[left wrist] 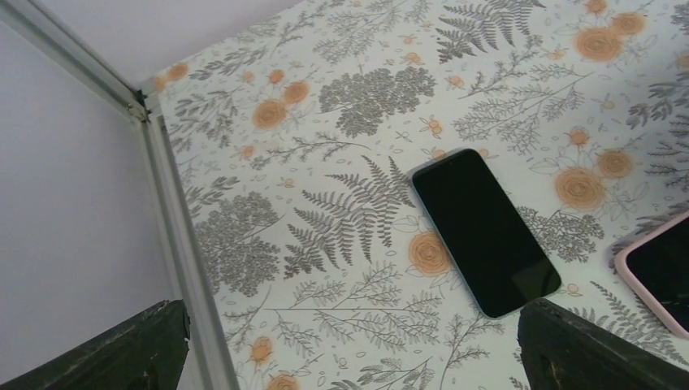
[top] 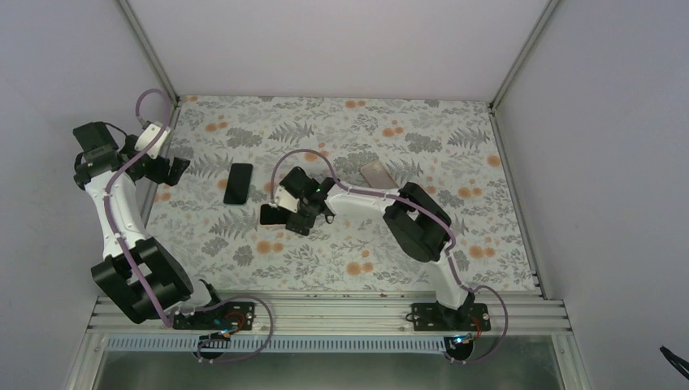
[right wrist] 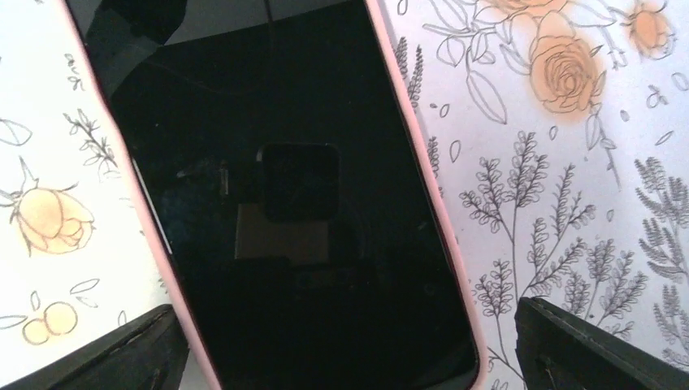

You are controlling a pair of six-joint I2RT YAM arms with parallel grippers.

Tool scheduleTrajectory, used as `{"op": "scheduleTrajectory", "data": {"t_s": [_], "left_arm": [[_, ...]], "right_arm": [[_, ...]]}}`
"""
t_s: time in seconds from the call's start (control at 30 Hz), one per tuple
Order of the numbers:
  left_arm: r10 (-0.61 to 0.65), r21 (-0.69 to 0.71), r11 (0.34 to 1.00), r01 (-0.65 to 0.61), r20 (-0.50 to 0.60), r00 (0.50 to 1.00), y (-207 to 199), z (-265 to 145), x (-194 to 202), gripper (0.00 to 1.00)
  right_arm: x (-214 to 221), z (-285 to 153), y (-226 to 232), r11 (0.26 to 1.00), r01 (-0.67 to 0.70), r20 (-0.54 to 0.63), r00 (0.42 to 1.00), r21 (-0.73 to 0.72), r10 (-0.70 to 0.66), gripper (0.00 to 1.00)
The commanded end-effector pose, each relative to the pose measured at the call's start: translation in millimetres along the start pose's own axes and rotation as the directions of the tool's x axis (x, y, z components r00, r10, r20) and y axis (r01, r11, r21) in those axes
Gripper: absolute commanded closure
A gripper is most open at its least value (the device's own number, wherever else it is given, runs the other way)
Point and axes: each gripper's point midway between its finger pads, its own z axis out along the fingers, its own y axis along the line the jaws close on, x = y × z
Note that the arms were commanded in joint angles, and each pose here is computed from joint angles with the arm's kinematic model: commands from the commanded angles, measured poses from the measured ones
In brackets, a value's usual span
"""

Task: Take the phone out of the phone case
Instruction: Pick up the phone at the center of the board.

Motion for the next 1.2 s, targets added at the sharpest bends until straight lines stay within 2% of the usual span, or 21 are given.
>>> {"op": "scheduleTrajectory", "data": {"t_s": [0.0, 0.3, 0.43, 0.63, 0.83, 1.17], "left_arm": [[0.011, 0.059, 0.998, -0.012, 0.031, 0.999, -12, 1, 1, 0.0], [0.015, 0.083, 0.996, -0.017, 0.027, 1.0, -20, 1, 6, 0.0], [0.02, 0.087, 0.996, -0.022, 0.023, 1.0, -23, 2, 11, 0.0], [0.016, 0.098, 0.995, -0.019, 0.031, 0.999, -25, 2, 13, 0.0], [0.011, 0.107, 0.994, -0.015, 0.037, 0.999, -24, 3, 15, 0.0], [-0.008, 0.133, 0.991, 0.002, 0.041, 0.999, -27, 7, 21, 0.0]], "right_arm": [[-2, -10, 18, 0.992, 0.051, 0.013, 0.999, -0.119, -0.05, 0.0], [-4, -7, 31, 0.959, 0.18, 0.04, 0.984, -0.219, -0.175, 0.0], [-2, 1, 30, 0.949, 0.179, 0.017, 0.983, -0.259, -0.181, 0.0], [-12, -4, 17, 0.954, 0.201, 0.061, 0.979, -0.221, -0.192, 0.0], [-21, -26, 16, 0.926, 0.305, 0.158, 0.949, -0.224, -0.274, 0.0], [-22, -13, -6, 0.929, 0.292, 0.145, 0.954, -0.227, -0.264, 0.0]]}}
